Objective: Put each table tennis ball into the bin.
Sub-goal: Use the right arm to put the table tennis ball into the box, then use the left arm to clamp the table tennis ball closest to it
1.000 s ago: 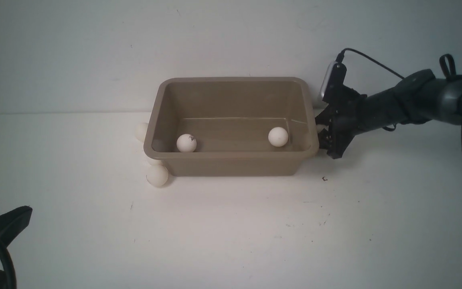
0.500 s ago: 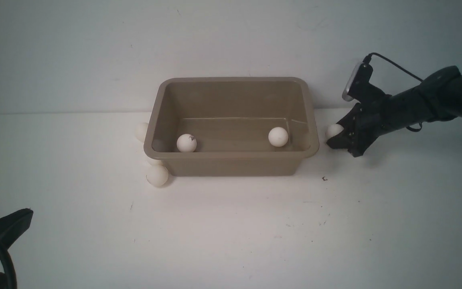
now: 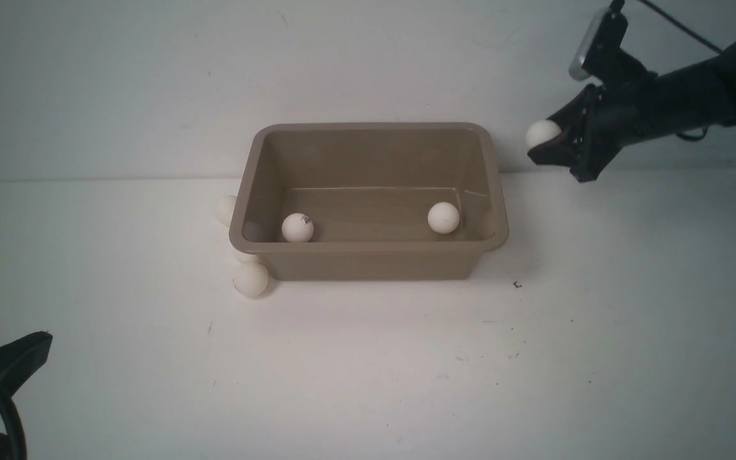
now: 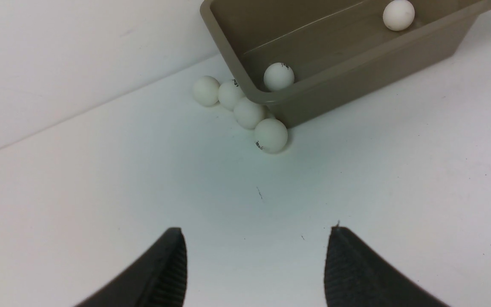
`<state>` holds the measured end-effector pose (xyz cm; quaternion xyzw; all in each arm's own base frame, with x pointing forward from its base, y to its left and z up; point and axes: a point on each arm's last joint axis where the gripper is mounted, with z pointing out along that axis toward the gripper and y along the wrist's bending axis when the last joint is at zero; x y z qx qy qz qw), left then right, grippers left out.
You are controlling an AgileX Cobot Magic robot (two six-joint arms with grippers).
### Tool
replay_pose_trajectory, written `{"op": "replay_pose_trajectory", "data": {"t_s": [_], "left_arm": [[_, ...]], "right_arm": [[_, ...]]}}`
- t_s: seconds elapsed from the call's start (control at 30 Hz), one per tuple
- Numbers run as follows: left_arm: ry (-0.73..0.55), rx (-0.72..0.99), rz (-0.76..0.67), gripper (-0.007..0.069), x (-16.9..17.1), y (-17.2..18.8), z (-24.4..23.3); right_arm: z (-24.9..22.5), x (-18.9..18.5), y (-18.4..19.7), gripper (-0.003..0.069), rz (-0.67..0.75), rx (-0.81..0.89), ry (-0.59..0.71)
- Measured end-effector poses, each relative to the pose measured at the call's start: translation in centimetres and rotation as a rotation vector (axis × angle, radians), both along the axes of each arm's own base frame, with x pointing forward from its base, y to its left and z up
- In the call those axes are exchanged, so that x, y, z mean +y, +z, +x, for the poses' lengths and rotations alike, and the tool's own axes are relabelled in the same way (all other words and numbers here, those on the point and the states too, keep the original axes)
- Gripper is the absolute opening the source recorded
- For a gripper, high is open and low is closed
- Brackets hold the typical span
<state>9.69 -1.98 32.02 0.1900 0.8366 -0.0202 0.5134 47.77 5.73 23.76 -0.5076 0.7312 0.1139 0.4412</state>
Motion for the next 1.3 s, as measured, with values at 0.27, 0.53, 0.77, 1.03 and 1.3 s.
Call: {"op": "replay_pose_trajectory", "data": {"t_s": [0.27,0.53,0.77,1.03,1.3], "left_arm": [[0.0,0.0,0.0,0.0394,0.0,0.0,0.0],[-0.001,0.0,-0.009,0.0394,0.0,0.0,0.0],[-0.003,-0.001,-0.021,0.0394,-0.1,0.1,0.0],[-0.005,-0.004,-0.036,0.0394,-0.2,0.1,0.0],[-0.006,-0.004,-0.039,0.0394,-0.2,0.1,0.0]], "right_arm": [[-2.6,8.4,1.6,0.0364,0.134,0.053,0.208],[-2.7,12.6,1.3,0.0364,0.119,-0.007,0.161],[-2.1,12.7,-0.8,0.0384,0.127,0.064,0.11],[-2.9,12.4,3.2,0.0564,0.199,0.007,0.062],[-6.5,5.2,14.0,0.056,0.227,-0.064,-0.144]]}}
